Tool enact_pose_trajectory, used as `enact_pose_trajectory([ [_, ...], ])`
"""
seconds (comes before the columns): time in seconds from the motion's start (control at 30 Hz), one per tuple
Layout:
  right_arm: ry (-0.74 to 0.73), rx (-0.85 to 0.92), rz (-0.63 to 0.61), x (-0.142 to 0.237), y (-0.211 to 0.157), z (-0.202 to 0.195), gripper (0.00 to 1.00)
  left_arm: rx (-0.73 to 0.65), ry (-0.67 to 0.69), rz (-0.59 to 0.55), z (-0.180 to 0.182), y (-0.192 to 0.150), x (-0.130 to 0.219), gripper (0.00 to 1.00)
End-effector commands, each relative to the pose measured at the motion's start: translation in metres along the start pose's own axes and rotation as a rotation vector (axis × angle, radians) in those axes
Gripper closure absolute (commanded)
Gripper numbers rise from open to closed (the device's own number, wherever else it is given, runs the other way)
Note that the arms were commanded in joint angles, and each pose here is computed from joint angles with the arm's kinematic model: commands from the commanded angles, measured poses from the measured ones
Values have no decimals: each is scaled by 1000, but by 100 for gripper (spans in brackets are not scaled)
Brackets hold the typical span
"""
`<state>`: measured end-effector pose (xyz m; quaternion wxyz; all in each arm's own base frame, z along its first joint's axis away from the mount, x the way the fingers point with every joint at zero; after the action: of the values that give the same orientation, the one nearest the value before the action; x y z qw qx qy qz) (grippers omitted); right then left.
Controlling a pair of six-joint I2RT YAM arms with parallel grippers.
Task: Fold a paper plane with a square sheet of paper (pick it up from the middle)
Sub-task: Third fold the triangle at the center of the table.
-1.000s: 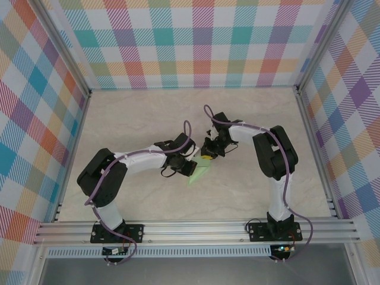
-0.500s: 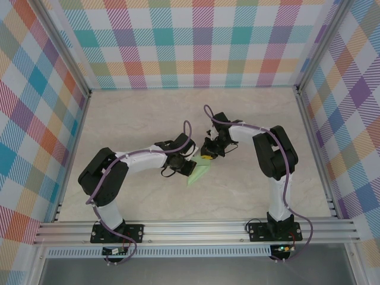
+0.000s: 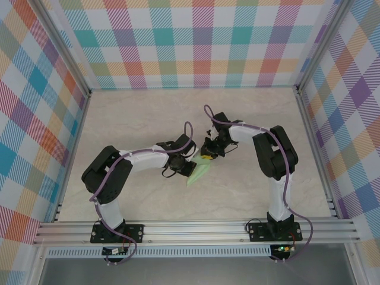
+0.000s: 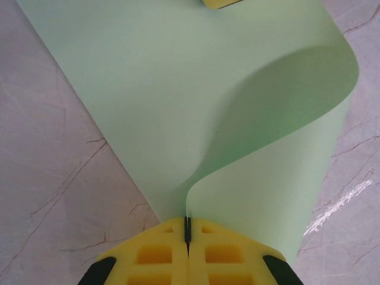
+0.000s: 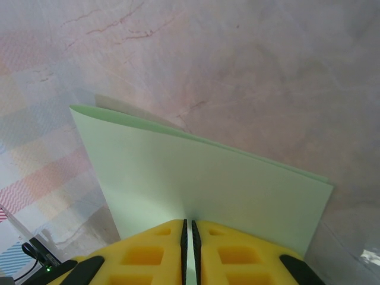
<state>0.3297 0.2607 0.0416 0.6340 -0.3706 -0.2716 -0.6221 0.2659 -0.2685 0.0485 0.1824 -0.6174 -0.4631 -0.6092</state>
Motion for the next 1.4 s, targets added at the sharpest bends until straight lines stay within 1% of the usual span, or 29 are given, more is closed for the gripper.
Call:
enact_pose_trajectory([
  [0.0, -53, -41, 33, -9, -10, -16, 86, 4, 20, -4, 6, 5, 0, 97],
  [0.27, -35, -35, 15, -3, -10, -9, 85, 4, 7, 11, 5, 2, -3, 96],
  [0.37, 4, -16, -29, 14, -8, 5, 85, 8, 5, 16, 5, 0, -4, 96],
  [0.5, 29, -3, -127, 47, -7, 19, 84, 11, 5, 9, 5, -1, -2, 96],
  [0.57, 39, -11, -166, 57, -11, 20, 84, 11, 5, 7, 5, -1, -2, 96],
  [0.63, 81, -24, -179, 61, -21, 20, 87, 11, 8, 9, 5, -1, -2, 96],
  [0.8, 211, -59, -145, 50, -52, 21, 93, 16, 8, 3, 6, -1, -1, 96],
  [0.93, 190, -64, -129, 40, -65, 21, 94, 13, 7, -7, 5, 1, 2, 96],
  [1.0, 160, -72, -149, 38, -65, 17, 94, 10, 7, -9, 5, 2, 3, 96],
  [1.1, 60, -59, -203, 49, -49, 12, 93, 9, 12, -9, 5, 3, 4, 96],
  [1.17, 31, -42, -215, 51, -37, 14, 93, 9, 7, -10, 4, 3, 4, 96],
  [1.27, -14, -49, -209, 44, -20, 12, 93, 11, 5, -10, 4, 3, 4, 96],
  [1.37, -33, -47, -176, 30, -8, 11, 93, 10, 7, -9, 4, 2, 4, 96],
])
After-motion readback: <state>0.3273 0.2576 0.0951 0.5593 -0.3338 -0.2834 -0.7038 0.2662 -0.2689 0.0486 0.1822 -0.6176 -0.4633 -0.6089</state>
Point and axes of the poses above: each hand's point on the last joint's axis, 136 mm out from that joint toward the fingers, its own x axis back along the fingers, its own z axis along the line the jaws close on, y = z × x, the point moved 3 cm from there along x, back along the fingers, and after that the axes turned 4 degrees about -x, right-handed, at the moved point
